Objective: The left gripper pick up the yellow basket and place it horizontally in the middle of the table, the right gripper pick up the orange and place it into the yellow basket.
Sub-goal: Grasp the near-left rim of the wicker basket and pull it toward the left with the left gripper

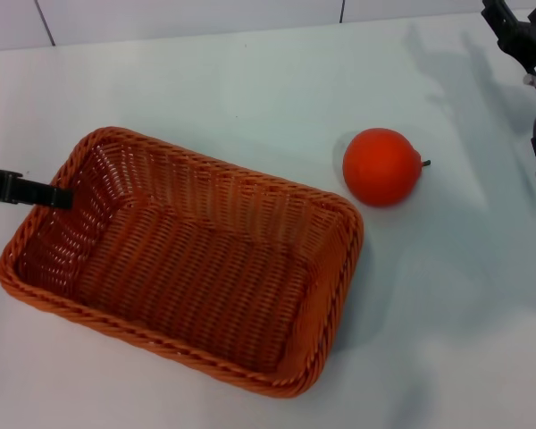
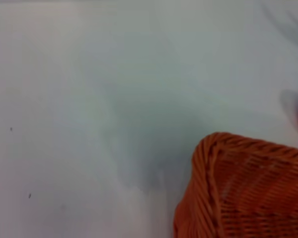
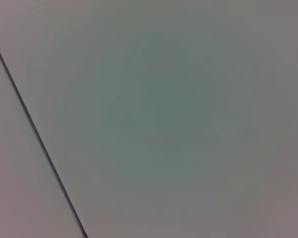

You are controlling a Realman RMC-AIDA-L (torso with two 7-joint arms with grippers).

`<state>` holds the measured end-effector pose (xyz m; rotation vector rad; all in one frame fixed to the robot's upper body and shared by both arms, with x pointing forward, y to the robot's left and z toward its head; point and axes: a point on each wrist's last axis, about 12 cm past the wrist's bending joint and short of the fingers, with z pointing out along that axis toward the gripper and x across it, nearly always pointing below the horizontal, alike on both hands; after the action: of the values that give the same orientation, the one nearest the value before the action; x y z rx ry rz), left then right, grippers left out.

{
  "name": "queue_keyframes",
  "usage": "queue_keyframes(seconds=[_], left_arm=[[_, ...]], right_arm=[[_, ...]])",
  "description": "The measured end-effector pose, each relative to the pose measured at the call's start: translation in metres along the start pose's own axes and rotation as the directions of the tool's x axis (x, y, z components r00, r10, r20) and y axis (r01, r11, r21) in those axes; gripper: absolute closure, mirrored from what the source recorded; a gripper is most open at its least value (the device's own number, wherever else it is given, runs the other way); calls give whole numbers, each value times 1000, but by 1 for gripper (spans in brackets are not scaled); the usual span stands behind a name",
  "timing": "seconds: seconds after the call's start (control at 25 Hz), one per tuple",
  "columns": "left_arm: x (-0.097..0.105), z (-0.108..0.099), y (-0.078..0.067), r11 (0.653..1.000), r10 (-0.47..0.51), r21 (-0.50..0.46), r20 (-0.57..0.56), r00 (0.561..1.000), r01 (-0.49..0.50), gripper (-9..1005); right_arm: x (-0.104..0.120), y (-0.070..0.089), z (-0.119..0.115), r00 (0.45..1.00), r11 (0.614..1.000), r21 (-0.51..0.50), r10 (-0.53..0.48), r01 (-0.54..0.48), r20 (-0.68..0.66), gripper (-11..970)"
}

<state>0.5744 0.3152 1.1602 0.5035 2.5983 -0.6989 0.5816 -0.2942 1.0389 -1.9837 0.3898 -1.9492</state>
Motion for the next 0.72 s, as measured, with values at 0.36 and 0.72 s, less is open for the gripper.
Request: queue_keyframes(seconds=[0.36,0.72], left_arm=[[-1,18,-8,999,13,-44,-62,998,-16,333],[-3,26,-17,996,45,-76,-93,995,-52,436]], right_arm=[[-1,1,0,1000,1000,-7,0,0,9,82],[-2,4,-1,1000,999,-32,10,-9,16,82]])
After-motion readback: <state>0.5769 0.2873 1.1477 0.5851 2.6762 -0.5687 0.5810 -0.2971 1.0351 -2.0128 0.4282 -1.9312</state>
